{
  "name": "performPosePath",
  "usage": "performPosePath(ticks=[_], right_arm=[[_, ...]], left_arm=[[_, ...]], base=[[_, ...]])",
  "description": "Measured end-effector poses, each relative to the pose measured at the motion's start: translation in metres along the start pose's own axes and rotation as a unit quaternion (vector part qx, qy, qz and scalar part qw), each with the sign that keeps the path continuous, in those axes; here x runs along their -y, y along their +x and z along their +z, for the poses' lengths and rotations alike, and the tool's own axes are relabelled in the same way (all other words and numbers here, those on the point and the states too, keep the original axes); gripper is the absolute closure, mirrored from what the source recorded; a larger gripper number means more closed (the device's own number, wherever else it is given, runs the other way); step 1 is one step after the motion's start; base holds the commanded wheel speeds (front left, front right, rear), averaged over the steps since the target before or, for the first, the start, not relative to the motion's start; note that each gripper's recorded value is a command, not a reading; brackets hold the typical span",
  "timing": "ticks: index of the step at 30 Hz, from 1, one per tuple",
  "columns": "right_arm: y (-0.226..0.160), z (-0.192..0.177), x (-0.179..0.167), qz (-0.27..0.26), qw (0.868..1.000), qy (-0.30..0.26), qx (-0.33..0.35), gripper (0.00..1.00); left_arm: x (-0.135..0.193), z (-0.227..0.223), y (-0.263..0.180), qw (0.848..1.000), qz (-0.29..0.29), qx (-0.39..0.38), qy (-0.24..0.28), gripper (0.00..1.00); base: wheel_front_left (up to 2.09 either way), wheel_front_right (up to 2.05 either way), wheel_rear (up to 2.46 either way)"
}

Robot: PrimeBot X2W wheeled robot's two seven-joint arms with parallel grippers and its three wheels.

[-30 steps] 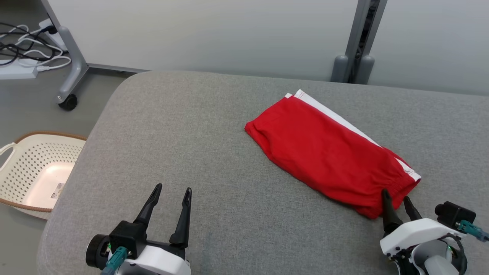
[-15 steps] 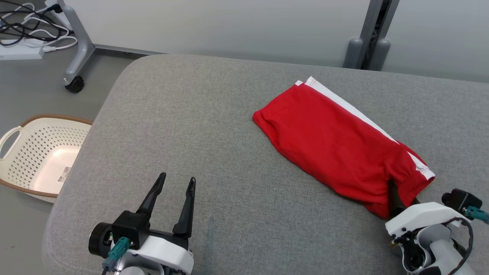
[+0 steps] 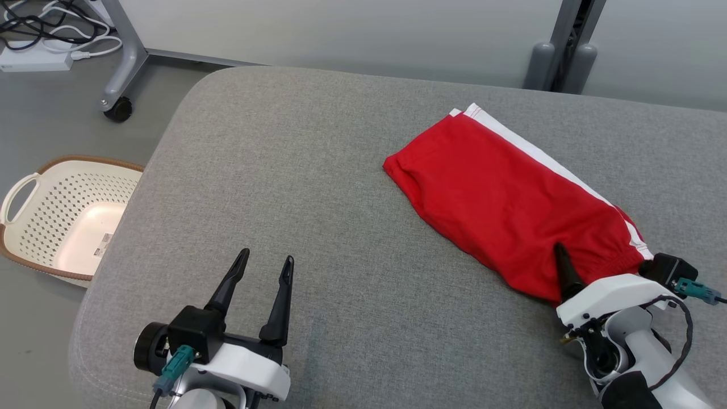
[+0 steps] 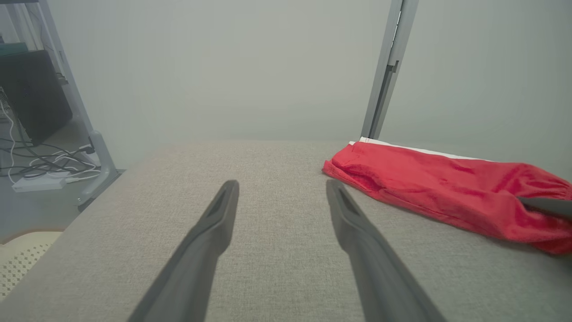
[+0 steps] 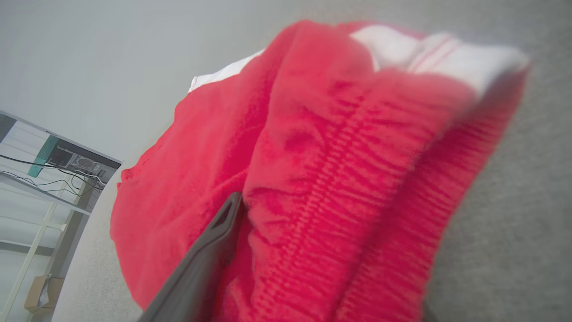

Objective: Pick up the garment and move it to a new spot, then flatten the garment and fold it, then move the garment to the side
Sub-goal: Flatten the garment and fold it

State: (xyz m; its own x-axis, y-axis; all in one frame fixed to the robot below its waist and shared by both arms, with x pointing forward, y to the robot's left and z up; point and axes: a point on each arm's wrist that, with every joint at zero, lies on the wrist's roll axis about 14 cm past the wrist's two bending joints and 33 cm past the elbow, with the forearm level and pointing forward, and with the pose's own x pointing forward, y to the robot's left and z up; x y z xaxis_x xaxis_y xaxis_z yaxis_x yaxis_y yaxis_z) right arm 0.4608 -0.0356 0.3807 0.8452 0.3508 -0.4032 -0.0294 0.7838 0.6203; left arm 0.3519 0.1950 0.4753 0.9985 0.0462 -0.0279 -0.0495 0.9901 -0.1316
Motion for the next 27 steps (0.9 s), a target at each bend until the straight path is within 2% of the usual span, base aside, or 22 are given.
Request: performPosePath(ticks=[1, 2, 3, 15, 27], right_arm=[[0.001, 0.0, -0.001, 0.001, 1.0, 0.002, 0.0, 0.61], [0.001, 0.0, -0.002, 0.002, 1.0, 0.002, 0.001, 0.92], [0.002, 0.0, -0.002, 0.003, 1.0, 0.002, 0.002, 1.0], [-0.007, 0.011, 0.001, -0.003, 1.0, 0.009, 0.024, 1.0], [-0.045, 0.021, 0.051, -0.048, 0.998, -0.044, 0.003, 1.0]], left_arm=[[0.0, 0.0, 0.0, 1.0, 0.0, 0.0, 0.0, 0.0], [-0.001, 0.0, 0.001, 1.0, 0.001, 0.0, 0.0, 0.0], [-0.001, 0.0, 0.001, 1.0, 0.001, 0.0, 0.001, 0.0], [0.005, 0.006, 0.004, 1.0, -0.009, 0.009, -0.001, 0.0], [0.022, 0.012, -0.002, 0.999, -0.034, 0.022, -0.006, 0.0]], base=[[0.0, 0.0, 0.0], [0.0, 0.0, 0.0], [0.0, 0.0, 0.0], [0.0, 0.0, 0.0], [0.0, 0.0, 0.0]])
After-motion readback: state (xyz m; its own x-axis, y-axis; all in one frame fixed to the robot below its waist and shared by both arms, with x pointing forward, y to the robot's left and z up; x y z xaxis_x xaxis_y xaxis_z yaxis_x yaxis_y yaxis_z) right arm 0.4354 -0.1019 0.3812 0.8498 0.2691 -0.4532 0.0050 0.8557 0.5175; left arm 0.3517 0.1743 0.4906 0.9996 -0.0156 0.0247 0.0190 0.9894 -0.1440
